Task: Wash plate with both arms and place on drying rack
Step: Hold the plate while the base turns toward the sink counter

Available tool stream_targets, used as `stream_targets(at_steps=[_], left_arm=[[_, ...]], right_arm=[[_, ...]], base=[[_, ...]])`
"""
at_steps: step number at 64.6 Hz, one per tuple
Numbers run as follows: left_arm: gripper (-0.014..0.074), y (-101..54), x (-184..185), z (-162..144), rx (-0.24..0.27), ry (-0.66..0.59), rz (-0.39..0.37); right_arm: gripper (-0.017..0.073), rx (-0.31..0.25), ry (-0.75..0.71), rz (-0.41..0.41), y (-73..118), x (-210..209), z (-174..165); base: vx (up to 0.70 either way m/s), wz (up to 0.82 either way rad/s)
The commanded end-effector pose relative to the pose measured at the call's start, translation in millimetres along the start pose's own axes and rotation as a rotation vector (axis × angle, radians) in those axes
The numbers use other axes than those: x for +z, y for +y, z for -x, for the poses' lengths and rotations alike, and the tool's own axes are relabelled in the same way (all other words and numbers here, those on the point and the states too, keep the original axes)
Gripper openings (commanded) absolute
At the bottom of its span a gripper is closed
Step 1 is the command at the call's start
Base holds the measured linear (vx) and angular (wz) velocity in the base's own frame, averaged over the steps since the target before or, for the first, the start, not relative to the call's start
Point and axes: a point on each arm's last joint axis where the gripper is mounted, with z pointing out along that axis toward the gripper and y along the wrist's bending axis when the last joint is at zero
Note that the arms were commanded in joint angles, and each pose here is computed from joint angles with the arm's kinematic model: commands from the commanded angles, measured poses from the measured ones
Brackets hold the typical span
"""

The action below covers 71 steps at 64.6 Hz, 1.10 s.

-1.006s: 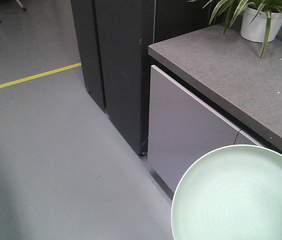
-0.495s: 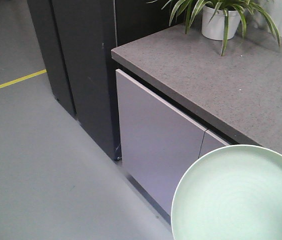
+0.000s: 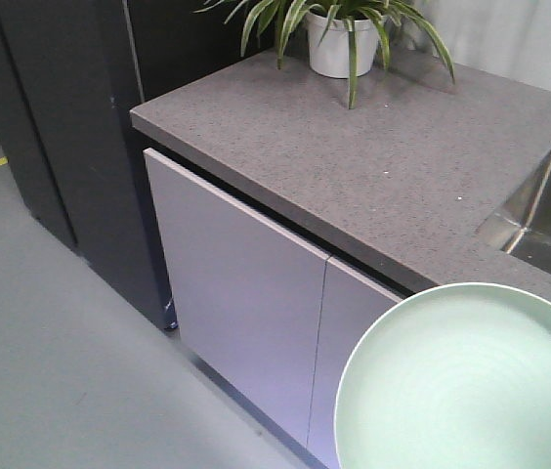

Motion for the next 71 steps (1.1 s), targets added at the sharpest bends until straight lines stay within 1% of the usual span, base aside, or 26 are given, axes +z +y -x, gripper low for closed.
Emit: stream_targets(at_steps=[1,71], left_arm=[[-0.0006,-2.1,-4.1,17.4,-0.009,-0.122,-0.017],[-0.0006,-2.1,-4.1,17.4,-0.009,-0.122,-0.017]], right_arm=[[-0.0001,0.009,-0.094,0.001,1.2,-3.4,13.3],[-0.0001,0.009,-0.093,0.001,1.2,-3.4,13.2]], base=[[0.06,-0.32],[0.07,-0.37]])
